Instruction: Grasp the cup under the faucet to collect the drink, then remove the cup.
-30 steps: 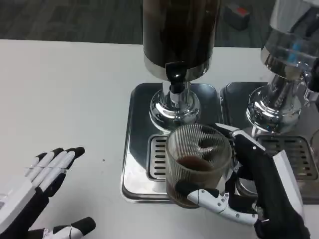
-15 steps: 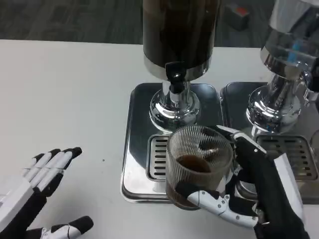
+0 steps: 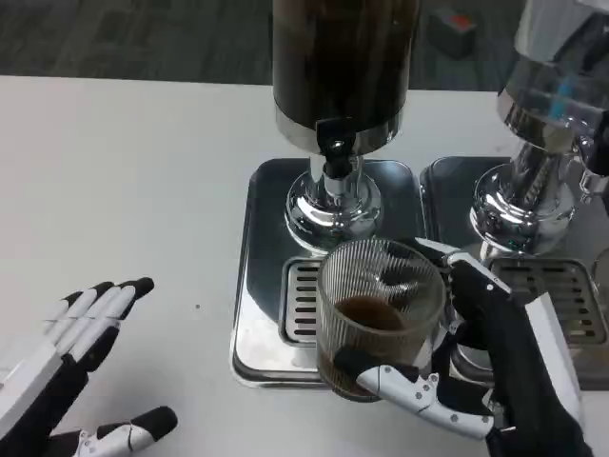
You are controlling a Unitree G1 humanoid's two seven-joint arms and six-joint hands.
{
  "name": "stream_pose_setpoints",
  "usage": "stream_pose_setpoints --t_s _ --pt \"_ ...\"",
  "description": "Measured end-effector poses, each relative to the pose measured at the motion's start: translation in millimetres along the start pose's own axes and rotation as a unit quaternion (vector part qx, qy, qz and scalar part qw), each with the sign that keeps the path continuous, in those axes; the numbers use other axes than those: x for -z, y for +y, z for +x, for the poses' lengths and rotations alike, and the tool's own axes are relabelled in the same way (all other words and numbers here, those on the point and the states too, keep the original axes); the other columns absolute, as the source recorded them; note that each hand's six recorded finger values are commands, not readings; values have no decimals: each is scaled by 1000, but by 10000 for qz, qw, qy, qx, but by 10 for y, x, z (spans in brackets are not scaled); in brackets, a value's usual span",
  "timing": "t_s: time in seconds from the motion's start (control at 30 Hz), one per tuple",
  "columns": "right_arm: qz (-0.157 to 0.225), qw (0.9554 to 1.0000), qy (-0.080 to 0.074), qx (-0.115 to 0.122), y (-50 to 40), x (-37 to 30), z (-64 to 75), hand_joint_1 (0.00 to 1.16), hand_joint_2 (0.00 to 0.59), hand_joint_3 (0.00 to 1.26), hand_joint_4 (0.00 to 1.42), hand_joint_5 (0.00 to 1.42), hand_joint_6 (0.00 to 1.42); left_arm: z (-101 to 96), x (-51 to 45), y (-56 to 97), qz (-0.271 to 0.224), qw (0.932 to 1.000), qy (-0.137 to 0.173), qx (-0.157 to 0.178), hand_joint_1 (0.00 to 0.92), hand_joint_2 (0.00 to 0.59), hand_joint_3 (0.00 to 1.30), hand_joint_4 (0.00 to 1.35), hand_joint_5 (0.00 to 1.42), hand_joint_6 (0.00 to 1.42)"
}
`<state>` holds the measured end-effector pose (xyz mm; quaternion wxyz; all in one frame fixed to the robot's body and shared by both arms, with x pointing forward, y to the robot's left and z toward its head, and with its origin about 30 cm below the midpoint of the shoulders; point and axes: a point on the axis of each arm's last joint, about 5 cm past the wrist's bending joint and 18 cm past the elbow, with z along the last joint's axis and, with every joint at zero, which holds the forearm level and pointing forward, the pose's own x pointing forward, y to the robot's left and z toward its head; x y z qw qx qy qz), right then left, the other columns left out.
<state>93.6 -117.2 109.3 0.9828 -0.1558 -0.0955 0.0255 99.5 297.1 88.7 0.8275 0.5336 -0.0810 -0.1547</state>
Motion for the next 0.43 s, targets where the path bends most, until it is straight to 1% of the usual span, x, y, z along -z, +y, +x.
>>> stream_pose_setpoints --t_s 0.3,0.43 --pt "-76 10000 29 12 4 -2 -19 890 217 497 686 818 1223 15 -1 4 -29 10000 -11 -24 0 164 0 0 0 0" --pt "-96 9999 5 48 4 -13 -17 892 217 497 686 818 1223 17 -7 -10 -61 10000 -7 -36 0 164 0 0 0 0"
